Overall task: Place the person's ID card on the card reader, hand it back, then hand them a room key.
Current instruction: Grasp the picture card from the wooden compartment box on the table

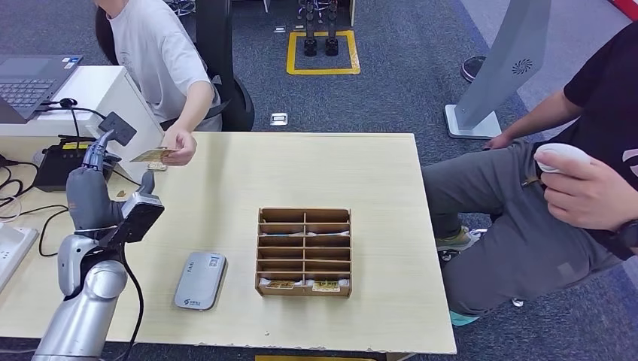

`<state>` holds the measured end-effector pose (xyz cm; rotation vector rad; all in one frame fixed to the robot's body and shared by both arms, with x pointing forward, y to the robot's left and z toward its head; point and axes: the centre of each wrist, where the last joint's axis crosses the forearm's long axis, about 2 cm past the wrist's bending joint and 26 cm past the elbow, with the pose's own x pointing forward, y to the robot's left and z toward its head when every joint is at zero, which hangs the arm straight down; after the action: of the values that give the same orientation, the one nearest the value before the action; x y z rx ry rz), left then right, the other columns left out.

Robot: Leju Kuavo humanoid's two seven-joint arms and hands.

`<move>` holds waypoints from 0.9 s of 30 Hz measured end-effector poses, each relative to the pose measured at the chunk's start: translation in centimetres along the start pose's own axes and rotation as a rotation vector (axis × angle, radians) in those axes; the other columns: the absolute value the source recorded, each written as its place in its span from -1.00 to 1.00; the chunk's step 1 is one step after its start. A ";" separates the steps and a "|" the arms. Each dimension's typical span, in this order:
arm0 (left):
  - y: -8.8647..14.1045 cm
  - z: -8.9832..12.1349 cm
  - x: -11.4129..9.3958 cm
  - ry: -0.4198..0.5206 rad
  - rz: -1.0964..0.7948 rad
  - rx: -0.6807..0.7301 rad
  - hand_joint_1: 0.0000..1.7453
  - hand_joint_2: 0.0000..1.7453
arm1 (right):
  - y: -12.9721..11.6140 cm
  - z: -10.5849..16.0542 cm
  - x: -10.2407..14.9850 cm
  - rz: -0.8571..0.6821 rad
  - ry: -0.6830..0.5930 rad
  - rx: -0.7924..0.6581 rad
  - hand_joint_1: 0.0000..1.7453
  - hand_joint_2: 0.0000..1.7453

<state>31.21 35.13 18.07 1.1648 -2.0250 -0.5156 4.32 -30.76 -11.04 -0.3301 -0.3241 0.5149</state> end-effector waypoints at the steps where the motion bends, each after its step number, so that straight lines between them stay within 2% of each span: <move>1: -0.1 0.0 0.1 0.001 0.008 -0.021 -1.00 1.00 | 0.0 0.0 -0.1 -0.001 0.002 0.000 -1.00 1.00; 9: 0.4 0.2 0.0 -0.038 0.060 -0.143 -1.00 1.00 | 0.2 0.1 -0.4 -0.007 0.006 0.003 -1.00 1.00; 13: 0.9 1.3 0.5 -0.155 0.126 -0.303 -1.00 1.00 | 0.2 0.1 -0.5 -0.025 0.001 0.001 -1.00 1.00; 18: 1.4 4.1 2.7 -0.319 0.208 -0.477 -1.00 1.00 | 0.2 0.2 -1.0 -0.046 0.015 0.002 -1.00 1.00; 27: 0.5 7.6 7.0 -0.510 0.268 -0.594 -1.00 1.00 | 0.1 0.3 -1.3 -0.079 0.021 -0.004 -1.00 1.00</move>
<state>22.88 29.26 16.22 0.4181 -2.1617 -1.2648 3.10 -31.26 -11.15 -0.3256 -0.3165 0.4333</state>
